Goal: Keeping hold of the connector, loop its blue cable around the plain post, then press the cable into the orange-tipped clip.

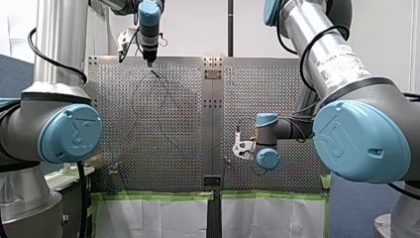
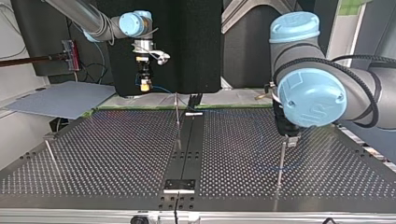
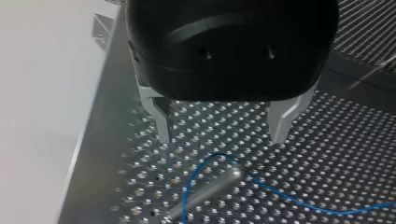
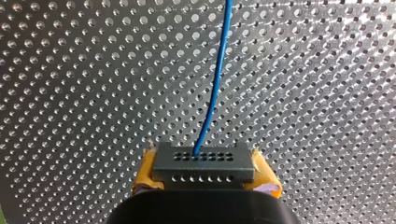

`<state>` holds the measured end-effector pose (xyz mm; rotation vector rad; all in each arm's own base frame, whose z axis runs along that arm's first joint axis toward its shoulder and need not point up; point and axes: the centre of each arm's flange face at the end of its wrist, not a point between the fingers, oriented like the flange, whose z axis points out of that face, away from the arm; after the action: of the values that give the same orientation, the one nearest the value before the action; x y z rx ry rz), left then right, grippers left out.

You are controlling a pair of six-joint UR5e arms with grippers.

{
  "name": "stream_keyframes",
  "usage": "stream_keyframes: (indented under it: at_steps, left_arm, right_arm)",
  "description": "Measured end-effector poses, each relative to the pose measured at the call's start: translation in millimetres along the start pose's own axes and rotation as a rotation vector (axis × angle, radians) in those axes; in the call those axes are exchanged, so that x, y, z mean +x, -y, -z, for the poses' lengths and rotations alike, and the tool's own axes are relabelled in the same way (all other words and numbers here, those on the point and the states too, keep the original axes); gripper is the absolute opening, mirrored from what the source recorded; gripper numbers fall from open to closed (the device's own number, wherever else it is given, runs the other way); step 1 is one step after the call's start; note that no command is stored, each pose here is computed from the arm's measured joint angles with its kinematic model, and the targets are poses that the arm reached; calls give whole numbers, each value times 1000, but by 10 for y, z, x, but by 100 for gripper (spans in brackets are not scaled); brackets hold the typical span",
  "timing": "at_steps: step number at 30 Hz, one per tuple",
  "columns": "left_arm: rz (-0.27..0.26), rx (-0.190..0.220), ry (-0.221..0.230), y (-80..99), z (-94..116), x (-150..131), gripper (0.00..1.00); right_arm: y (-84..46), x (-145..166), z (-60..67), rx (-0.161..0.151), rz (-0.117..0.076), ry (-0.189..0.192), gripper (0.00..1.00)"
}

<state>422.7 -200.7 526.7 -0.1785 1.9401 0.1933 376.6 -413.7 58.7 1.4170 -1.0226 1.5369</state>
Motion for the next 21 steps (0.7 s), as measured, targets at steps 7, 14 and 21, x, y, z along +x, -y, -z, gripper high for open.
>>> stream_keyframes:
  at_steps: [7,14,21]
  left_arm:
    - [-29,-10,-69,-59,51,55,100]
    - [-52,-16,-123,-98,104,97,100]
    - [-47,-17,-129,-101,113,103,100]
  right_arm:
    - [-2,1,-2,0,0,-1,0]
    - [-12,3,-7,-2,-1,-2,0]
    - [-22,1,-8,-4,-1,-1,0]
